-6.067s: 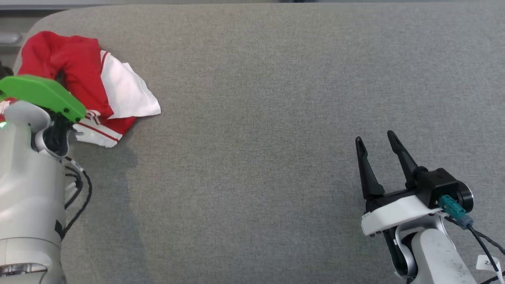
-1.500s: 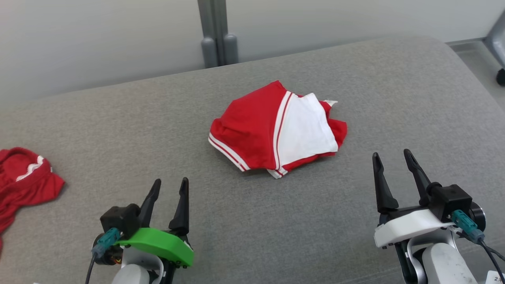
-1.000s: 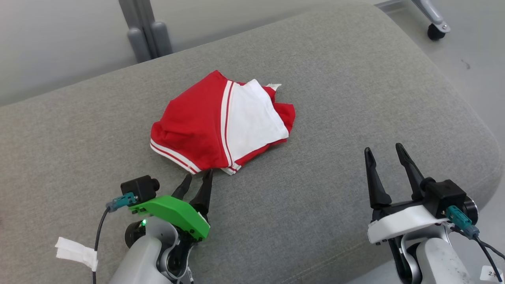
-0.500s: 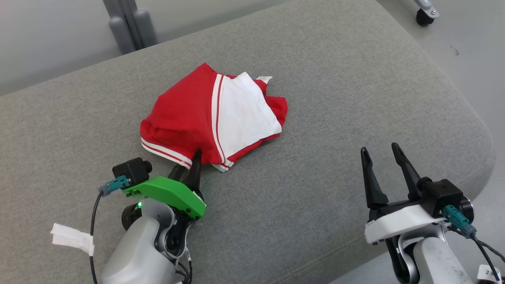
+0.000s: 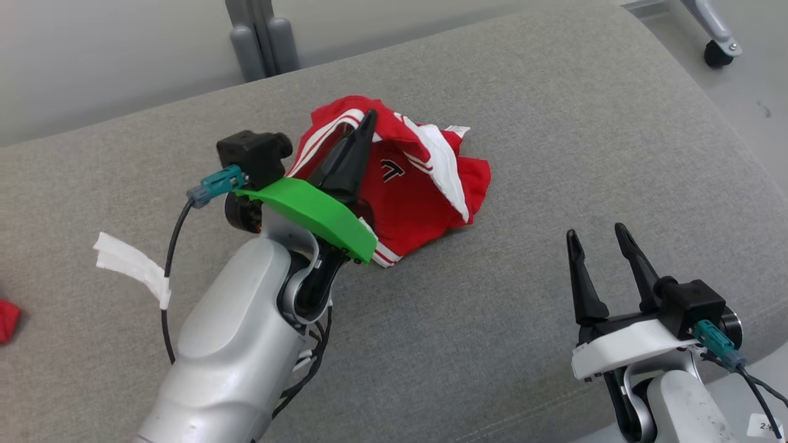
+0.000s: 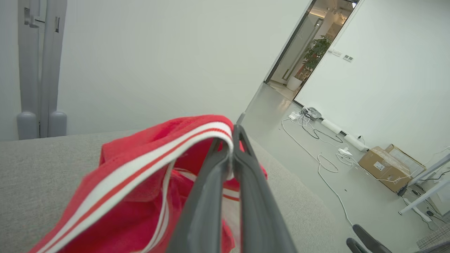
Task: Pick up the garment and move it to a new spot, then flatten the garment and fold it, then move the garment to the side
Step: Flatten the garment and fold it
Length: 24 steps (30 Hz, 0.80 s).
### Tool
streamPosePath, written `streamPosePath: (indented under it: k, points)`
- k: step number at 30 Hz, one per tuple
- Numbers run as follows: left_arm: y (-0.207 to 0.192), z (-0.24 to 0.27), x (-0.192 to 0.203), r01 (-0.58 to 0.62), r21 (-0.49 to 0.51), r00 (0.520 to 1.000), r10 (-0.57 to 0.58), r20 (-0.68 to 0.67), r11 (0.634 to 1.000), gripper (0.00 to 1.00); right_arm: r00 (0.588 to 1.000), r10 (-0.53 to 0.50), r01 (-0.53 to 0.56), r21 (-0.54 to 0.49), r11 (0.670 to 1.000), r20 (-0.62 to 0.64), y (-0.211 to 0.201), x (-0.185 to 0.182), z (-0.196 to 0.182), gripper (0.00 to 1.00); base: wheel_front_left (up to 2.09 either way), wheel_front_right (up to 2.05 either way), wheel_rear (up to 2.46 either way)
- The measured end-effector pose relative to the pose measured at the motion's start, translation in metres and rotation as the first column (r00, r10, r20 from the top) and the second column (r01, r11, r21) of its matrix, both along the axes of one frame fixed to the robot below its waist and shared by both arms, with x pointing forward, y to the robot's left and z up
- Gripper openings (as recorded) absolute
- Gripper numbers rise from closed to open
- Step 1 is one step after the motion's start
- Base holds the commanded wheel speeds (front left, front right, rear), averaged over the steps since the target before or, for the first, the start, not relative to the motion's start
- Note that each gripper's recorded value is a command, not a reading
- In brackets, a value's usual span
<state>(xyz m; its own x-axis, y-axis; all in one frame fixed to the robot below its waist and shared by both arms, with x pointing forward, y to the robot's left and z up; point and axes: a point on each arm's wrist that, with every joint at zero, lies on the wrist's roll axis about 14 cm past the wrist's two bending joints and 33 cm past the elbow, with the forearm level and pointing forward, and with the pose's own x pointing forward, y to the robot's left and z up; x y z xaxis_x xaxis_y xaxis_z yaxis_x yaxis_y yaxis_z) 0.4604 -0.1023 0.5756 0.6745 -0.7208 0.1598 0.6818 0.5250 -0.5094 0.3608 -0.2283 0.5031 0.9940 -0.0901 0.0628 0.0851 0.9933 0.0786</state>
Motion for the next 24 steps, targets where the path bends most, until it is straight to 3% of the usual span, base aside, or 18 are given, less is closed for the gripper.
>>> streamPosePath:
  k: [6, 12, 17, 24]
  points:
    - [0.016, 0.015, -0.001, -0.007, -0.015, 1.0, 0.007, -0.003, 1.0, 0.0, 1.0, 0.017, -0.017, 0.014, 1.0, 0.01, 0.006, 0.002, 0.002, 1.0, 0.0, 0.0, 0.0]
    - [0.082, -0.044, 0.004, -0.088, 0.161, 0.976, 0.118, -0.184, 0.983, 0.0, 0.999, 0.035, -0.036, 0.021, 0.999, 0.009, 0.012, 0.008, 0.0, 1.0, 0.0, 0.0, 0.0]
    - [0.162, -0.087, 0.013, -0.21, 0.369, 0.912, 0.317, -0.259, 0.905, 0.0, 0.998, 0.066, -0.066, 0.025, 0.997, 0.008, 0.022, 0.015, -0.001, 1.0, 0.0, 0.0, 0.0]
    - [0.221, -0.114, 0.021, -0.301, 0.534, 0.851, 0.475, -0.224, 0.79, 0.0, 0.995, 0.098, -0.098, 0.028, 0.995, -0.006, 0.032, 0.025, -0.007, 1.0, 0.0, 0.0, 0.0]
